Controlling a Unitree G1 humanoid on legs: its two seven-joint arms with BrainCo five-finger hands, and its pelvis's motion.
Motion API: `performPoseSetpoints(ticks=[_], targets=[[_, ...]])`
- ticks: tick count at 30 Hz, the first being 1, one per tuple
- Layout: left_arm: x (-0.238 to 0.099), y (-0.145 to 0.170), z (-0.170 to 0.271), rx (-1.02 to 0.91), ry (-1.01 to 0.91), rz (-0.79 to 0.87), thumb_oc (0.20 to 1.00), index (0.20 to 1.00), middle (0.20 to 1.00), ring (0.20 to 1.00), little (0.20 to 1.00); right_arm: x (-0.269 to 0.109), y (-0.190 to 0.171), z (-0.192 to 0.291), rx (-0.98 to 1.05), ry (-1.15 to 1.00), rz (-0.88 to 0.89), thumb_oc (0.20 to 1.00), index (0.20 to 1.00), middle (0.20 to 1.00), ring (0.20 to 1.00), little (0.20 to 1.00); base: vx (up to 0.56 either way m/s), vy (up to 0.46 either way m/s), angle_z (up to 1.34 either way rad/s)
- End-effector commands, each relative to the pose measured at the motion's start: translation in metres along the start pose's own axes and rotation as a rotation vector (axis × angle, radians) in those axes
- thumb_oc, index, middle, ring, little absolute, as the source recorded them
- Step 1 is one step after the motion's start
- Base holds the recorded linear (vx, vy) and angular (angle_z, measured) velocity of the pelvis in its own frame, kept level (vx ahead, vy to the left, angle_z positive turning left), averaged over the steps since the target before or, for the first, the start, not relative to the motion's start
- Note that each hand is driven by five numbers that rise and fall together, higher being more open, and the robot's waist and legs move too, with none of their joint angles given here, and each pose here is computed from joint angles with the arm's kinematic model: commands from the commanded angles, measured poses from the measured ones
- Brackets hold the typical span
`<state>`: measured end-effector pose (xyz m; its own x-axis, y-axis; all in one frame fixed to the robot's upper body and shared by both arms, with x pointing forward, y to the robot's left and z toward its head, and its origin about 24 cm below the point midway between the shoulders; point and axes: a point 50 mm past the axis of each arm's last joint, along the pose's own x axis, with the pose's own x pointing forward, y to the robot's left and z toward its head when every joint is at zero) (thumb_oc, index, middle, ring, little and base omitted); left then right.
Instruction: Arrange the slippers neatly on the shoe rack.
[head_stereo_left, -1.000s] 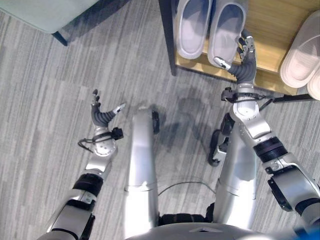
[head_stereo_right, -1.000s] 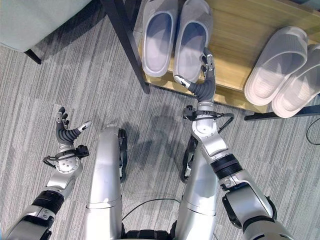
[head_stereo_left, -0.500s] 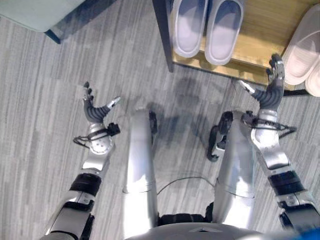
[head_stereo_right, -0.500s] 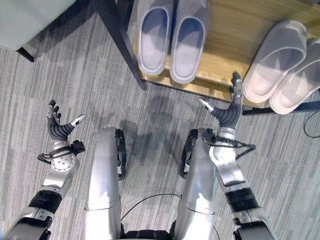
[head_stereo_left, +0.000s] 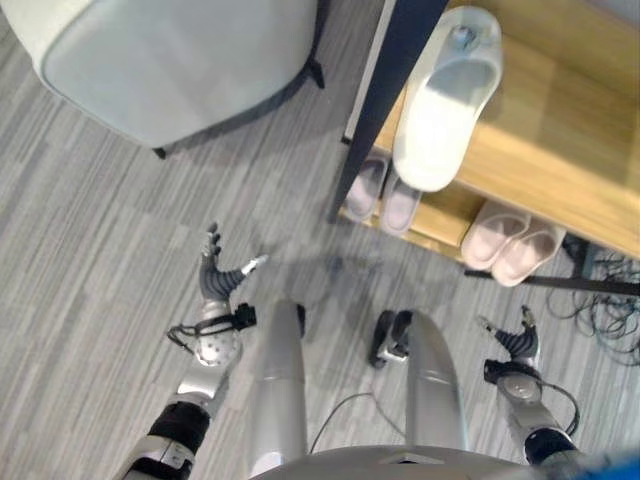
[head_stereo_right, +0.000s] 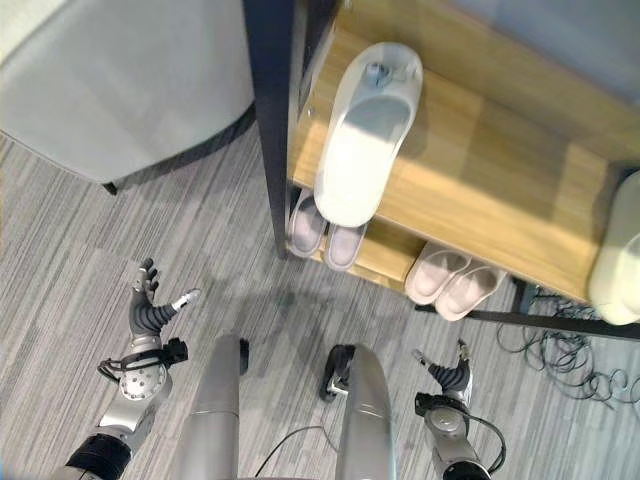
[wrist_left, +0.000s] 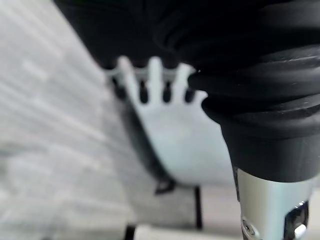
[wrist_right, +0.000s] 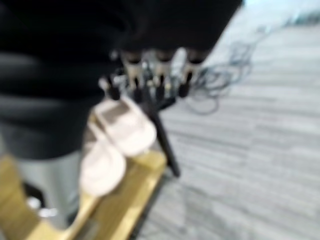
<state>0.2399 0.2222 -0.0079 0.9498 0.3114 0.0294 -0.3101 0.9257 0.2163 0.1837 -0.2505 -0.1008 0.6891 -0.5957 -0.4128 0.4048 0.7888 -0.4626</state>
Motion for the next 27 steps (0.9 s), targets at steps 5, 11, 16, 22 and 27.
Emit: performPoseSetpoints(ticks=[5,11,16,22,27], targets=[[-0.015,-0.02,-0.003,0.065,-0.007,-0.198,1.0,1.0,1.0,1.0,1.0,-0.029,-0.011,-0.075,-0.224,0.312,0.073,1.0,1.0,1.0,1.0,1.0,0.13,0.052,0.02],[-0.02,-0.027,0.004,0.076,-0.039,-0.312,1.0,1.0,1.0,1.0,1.0,-0.041,-0.02,-0.098,-0.258,0.435,0.097,1.0,1.0,1.0,1.0,1.0,0.17,0.015,-0.04],[-0.034,-0.039,0.02,0.12,-0.128,-0.536,1.0,1.0,1.0,1.0,1.0,-0.051,-0.029,-0.115,-0.293,0.521,0.128,1.0,1.0,1.0,1.0,1.0,0.19,-0.02,-0.2],[-0.043,-0.037,0.059,-0.052,-0.231,-0.679,1.0,1.0,1.0,1.0,1.0,-0.053,-0.032,-0.119,-0.296,0.557,0.149,1.0,1.0,1.0,1.0,1.0,0.12,-0.037,-0.15],[-0.052,-0.043,0.081,-0.246,-0.232,-0.797,1.0,1.0,1.0,1.0,1.0,-0.053,-0.03,-0.119,-0.277,0.575,0.169,1.0,1.0,1.0,1.0,1.0,0.04,-0.008,-0.19]])
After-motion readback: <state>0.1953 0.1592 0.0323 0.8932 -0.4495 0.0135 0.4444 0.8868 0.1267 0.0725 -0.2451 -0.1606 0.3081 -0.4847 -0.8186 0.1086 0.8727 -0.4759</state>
